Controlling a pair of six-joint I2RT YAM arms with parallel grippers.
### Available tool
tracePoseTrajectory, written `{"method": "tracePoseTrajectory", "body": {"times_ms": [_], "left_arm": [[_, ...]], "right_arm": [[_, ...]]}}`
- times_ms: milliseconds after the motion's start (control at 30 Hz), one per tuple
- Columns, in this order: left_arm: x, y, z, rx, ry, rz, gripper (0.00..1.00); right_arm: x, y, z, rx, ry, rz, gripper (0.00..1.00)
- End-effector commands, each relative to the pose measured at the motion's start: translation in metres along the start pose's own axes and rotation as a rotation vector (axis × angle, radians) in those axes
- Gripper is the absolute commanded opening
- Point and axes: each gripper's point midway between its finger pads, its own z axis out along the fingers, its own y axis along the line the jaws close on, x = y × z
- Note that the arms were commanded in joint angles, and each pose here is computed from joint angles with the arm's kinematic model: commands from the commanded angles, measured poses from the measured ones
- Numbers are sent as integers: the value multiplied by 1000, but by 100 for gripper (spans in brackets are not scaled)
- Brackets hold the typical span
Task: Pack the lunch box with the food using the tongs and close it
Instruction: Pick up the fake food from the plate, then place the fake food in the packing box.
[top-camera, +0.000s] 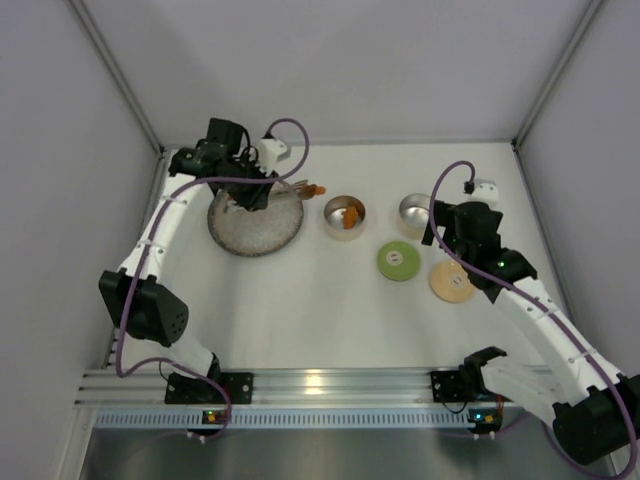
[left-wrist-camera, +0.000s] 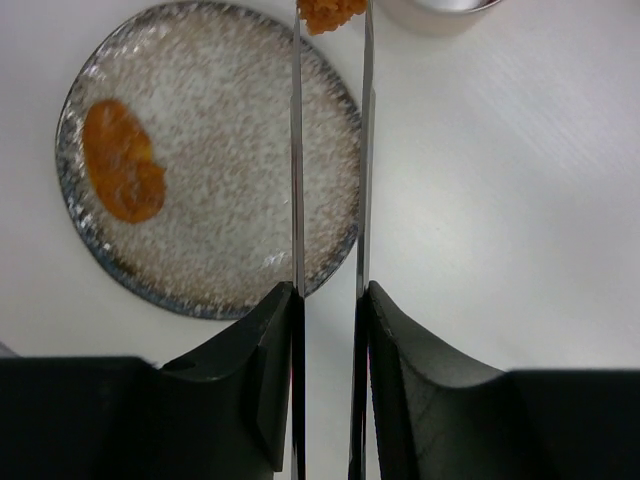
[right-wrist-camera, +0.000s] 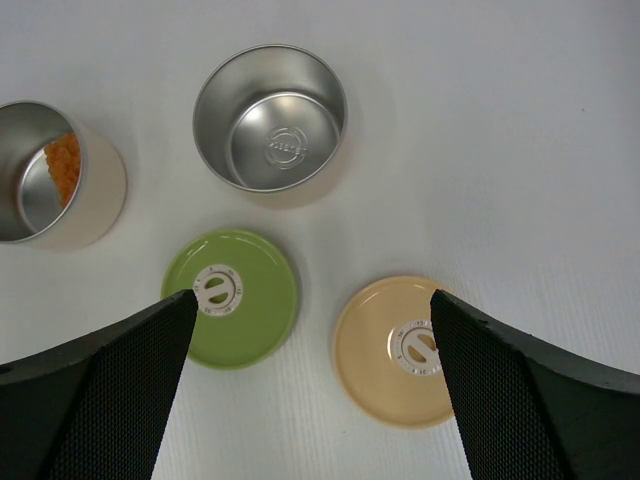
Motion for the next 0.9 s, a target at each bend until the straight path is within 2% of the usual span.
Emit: {"method": "tracePoseTrajectory", "body": {"times_ms": [0,267,567,633,800,867], "left_arm": [[-45,-29,1,-6,-109,-12,0],[-71,-56,47,11,-128,11,0],[-58,-64,83,36,-64,14,0],[-57,-66,85,48,-60,13,4],[-51,-71,81,73,-43,23,33],[-51,-72,76,77,-48,30,37]], "right_arm": [[-20,10,-5,-26,-51,18,99],[-14,4,-10,-14,-48,24,99],[-11,-2,-12,8,-47,22,99],[-11,-2,-11,8,-46,23,99],[-12,-2,-11,11,-49,20,100],[-12,-2,-9,11,-47,17,99]]}}
